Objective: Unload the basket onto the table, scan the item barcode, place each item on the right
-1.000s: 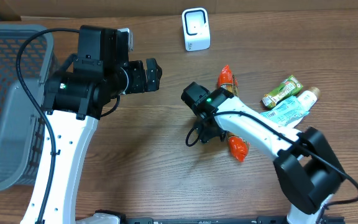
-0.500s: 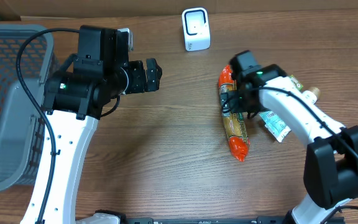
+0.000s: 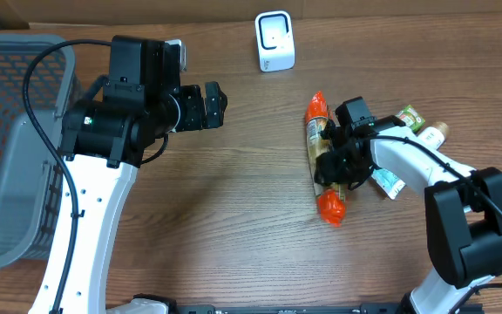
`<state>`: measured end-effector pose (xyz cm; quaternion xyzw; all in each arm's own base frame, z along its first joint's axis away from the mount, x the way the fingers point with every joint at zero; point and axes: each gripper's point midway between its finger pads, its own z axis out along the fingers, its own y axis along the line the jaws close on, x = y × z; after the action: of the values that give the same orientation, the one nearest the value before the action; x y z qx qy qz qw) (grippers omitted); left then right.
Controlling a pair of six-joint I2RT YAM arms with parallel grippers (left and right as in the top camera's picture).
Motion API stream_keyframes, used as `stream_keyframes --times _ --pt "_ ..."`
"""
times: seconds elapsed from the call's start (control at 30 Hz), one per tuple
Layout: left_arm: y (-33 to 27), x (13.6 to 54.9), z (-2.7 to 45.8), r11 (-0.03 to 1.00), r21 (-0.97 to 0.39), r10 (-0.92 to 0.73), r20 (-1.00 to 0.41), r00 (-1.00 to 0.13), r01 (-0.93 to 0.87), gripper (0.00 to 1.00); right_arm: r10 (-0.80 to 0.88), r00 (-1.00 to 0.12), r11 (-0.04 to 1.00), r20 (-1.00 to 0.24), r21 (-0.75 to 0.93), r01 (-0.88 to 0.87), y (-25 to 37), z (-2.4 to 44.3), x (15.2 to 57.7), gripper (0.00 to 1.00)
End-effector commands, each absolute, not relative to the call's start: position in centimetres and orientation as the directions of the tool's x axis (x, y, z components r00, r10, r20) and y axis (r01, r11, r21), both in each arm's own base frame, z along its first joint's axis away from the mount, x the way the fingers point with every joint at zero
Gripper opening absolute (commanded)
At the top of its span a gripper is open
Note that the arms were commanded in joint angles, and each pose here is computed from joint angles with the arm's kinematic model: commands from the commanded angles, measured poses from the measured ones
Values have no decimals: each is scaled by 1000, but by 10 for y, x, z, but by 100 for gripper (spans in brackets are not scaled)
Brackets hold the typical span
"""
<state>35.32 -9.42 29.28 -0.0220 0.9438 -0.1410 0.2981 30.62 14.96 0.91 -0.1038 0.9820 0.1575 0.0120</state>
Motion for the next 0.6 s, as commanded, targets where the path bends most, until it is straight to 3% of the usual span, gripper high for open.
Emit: stream_keyframes --times 0.0,0.1,0.23,0.3,0.43,0.57 --pt "-95 354 294 958 -284 -127 -557 -821 44 100 -173 -984 923 -37 343 -175 152 7 303 17" --pt "-95 354 294 958 -284 -127 -557 -821 44 99 -176 -984 904 -37 391 -176 160 10 301 4" --pt "-95 354 294 958 -284 -127 -557 -821 44 100 -191 -981 859 -43 476 -188 175 20 300 4" --pt "-95 354 294 958 -285 -127 -557 -821 44 100 -255 -964 785 -79 566 -254 192 36 298 4" --pt "-95 354 294 958 -284 -127 -557 -821 44 100 -371 -885 492 -281 749 -444 230 109 289 4" --pt "-95 354 294 958 -285 -127 -556 -821 44 99 -345 -843 362 -413 770 -526 240 178 286 4"
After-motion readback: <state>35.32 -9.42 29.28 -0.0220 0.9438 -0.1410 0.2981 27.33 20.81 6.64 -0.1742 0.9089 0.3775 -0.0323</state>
